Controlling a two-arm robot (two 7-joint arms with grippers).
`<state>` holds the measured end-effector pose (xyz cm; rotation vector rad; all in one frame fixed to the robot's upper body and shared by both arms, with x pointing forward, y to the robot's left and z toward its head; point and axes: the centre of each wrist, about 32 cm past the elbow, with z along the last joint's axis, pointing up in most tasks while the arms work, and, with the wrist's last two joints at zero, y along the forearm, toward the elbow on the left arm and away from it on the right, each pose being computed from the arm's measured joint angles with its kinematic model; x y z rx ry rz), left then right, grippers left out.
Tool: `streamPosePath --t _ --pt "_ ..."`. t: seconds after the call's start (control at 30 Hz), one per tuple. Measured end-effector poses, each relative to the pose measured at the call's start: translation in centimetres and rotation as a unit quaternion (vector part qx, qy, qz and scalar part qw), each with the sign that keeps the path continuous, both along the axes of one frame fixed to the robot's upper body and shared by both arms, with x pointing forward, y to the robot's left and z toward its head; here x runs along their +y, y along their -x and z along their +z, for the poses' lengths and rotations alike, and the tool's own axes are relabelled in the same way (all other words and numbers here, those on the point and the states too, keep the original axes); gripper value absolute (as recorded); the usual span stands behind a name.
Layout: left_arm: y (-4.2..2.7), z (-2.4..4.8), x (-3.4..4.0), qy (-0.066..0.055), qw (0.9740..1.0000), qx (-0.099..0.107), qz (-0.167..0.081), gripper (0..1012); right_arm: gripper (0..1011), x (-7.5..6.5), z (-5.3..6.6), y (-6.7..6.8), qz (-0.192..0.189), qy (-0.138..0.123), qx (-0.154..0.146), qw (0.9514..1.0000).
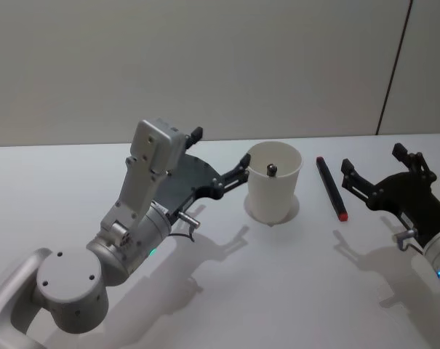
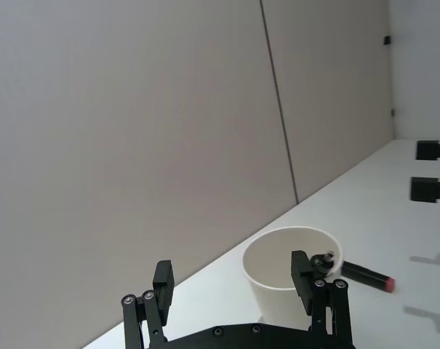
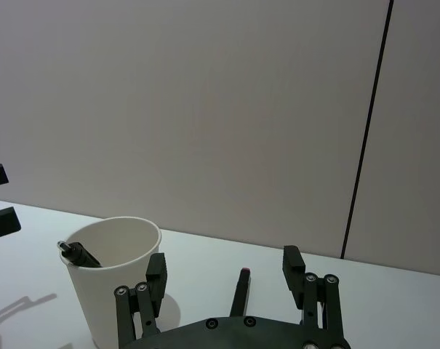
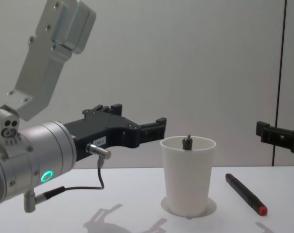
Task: Place the pen into the pen holder.
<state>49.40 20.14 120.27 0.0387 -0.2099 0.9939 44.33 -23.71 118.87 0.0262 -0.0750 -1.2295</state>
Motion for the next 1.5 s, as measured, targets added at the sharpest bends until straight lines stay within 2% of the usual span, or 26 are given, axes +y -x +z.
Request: streamPosePath --t 0.27,0.47,1.1,1.5 --pt "0.14 0.14 -0.22 -0.012 0.9988 -0.015 0.045 1001 1001 0.00 0.00 0.00 0.000 0.000 0.000 1.0000" --pt "0.19 0.18 -0.31 -0.017 0.9977 -0.022 0.063 1001 1001 0.00 0.00 0.00 0.000 0.000 0.000 1.0000" --pt "0.21 0.18 -0.33 -0.017 0.9974 -0.022 0.066 1001 1001 -0.03 -0.01 0.00 0.000 0.000 0.000 1.0000" --pt "0.20 0.17 -0.30 -0.016 0.9974 -0.022 0.066 1001 1001 -0.62 0.05 0.40 -0.008 -0.004 0.001 1.0000"
